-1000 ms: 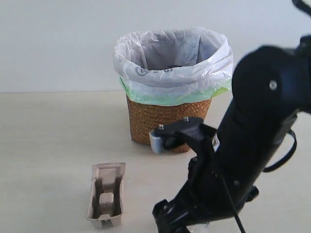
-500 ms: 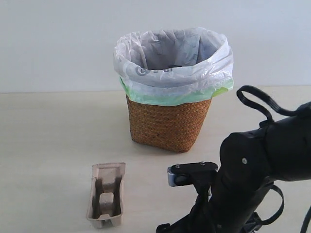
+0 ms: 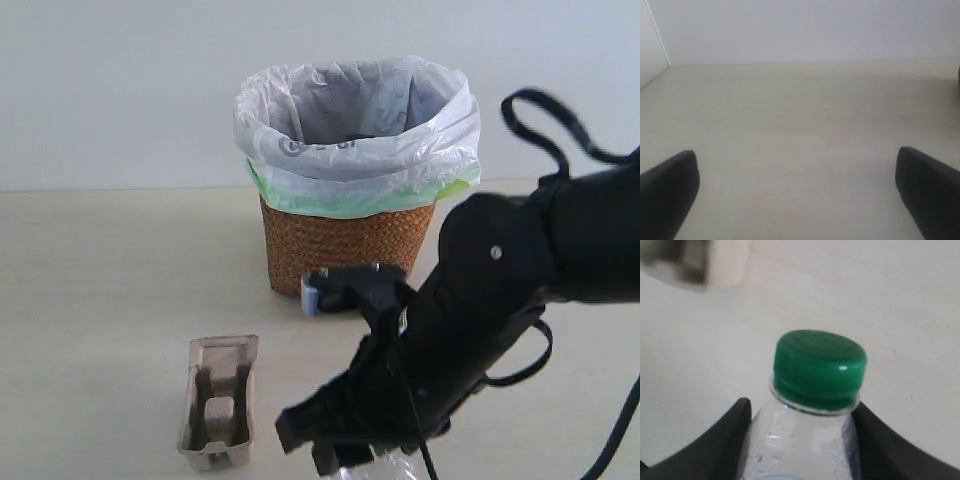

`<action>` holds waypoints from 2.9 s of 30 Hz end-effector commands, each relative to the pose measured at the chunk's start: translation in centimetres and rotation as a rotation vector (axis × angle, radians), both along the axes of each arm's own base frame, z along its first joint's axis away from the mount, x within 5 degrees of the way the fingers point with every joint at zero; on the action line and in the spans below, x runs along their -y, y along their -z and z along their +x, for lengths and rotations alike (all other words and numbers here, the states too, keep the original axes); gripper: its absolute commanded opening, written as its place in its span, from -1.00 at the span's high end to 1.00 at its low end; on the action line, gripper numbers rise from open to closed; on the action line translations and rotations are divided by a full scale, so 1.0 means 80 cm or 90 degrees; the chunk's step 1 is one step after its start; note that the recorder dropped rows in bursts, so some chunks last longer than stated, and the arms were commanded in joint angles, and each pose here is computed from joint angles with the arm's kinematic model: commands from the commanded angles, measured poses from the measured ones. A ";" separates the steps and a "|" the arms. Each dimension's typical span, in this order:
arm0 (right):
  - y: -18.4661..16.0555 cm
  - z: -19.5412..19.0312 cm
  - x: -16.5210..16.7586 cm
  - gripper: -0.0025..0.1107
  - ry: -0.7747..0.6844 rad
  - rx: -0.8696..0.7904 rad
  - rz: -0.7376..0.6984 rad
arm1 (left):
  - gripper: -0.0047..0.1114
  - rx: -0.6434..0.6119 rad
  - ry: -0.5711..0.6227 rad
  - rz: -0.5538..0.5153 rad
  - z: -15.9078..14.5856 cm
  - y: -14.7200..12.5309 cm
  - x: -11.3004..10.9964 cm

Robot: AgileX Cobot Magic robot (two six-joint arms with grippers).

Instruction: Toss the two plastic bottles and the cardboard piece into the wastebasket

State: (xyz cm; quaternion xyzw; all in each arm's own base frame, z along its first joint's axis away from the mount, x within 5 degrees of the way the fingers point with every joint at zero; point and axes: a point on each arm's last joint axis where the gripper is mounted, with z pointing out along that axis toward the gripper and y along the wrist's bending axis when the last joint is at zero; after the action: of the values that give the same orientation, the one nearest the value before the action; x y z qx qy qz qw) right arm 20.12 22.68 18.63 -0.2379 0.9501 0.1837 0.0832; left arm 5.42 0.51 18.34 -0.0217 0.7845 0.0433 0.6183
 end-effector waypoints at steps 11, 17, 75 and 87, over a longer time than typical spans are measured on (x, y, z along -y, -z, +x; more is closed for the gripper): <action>-0.285 -0.011 0.019 0.96 -0.089 0.513 0.312 | -0.94 0.009 -0.004 -0.005 0.000 -0.003 0.000; -0.313 -0.004 0.021 0.96 -0.066 0.629 0.351 | -0.94 0.009 -0.004 -0.005 0.000 -0.003 0.000; -0.299 -0.019 0.005 0.96 -0.093 0.450 0.417 | -0.94 0.009 -0.004 -0.005 0.000 -0.003 0.000; -0.294 -0.017 0.008 0.96 -0.214 0.558 0.322 | -0.94 0.009 -0.004 -0.005 0.000 -0.003 0.000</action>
State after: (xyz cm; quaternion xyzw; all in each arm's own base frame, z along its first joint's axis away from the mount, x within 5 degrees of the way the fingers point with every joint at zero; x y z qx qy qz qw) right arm 17.36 22.38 41.15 -0.3781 0.7516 0.3811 0.3834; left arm 5.42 0.51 18.34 -0.0217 0.7845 0.0433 0.6183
